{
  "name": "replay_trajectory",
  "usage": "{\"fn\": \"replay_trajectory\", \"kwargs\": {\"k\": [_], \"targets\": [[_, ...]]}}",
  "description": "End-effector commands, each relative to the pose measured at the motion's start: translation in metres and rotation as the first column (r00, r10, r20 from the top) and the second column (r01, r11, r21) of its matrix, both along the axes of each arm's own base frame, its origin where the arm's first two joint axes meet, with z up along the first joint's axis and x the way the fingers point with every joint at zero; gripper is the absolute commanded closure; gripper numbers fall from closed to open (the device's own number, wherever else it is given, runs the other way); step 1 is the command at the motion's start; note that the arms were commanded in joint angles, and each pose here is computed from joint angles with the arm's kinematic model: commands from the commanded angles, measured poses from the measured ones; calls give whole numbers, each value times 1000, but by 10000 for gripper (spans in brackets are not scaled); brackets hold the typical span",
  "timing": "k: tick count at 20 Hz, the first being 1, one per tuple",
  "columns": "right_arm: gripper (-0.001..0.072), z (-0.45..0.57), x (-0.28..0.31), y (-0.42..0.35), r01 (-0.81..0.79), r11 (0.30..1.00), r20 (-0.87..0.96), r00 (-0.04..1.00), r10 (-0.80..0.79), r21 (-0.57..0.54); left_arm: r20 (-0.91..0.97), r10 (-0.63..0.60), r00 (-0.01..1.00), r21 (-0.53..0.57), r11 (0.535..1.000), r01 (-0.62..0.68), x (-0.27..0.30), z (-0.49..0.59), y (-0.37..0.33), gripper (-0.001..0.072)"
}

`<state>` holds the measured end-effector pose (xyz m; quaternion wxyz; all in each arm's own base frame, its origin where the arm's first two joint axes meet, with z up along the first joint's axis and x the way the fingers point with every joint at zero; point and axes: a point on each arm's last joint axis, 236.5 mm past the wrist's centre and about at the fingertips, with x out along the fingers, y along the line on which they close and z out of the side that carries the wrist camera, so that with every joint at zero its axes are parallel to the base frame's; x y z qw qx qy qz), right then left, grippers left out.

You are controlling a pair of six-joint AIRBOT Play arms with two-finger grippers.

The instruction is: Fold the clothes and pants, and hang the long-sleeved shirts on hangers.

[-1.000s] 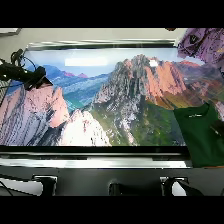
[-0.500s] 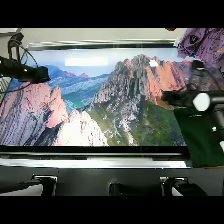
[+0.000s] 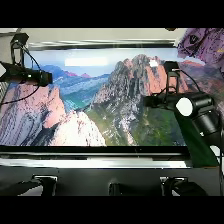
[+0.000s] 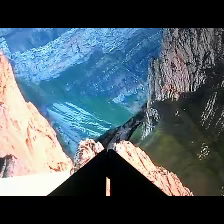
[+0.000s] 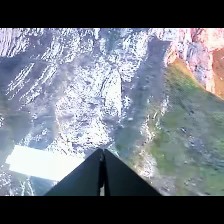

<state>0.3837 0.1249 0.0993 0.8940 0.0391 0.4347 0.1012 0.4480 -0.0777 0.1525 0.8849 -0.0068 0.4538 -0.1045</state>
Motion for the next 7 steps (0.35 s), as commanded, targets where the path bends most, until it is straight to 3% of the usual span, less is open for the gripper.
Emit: {"fn": "replay_trajectory", "kwargs": {"k": [1, 7], "targets": [[675, 0, -1, 3, -8, 1000, -3, 1000, 8, 2, -2, -3, 1000, 13, 1000, 3, 1, -3, 1, 688], [675, 0, -1, 3, -8, 1000, -3, 1000, 8, 2, -7, -3, 1000, 14, 1000, 3, 2, -6, 1, 688]]}}
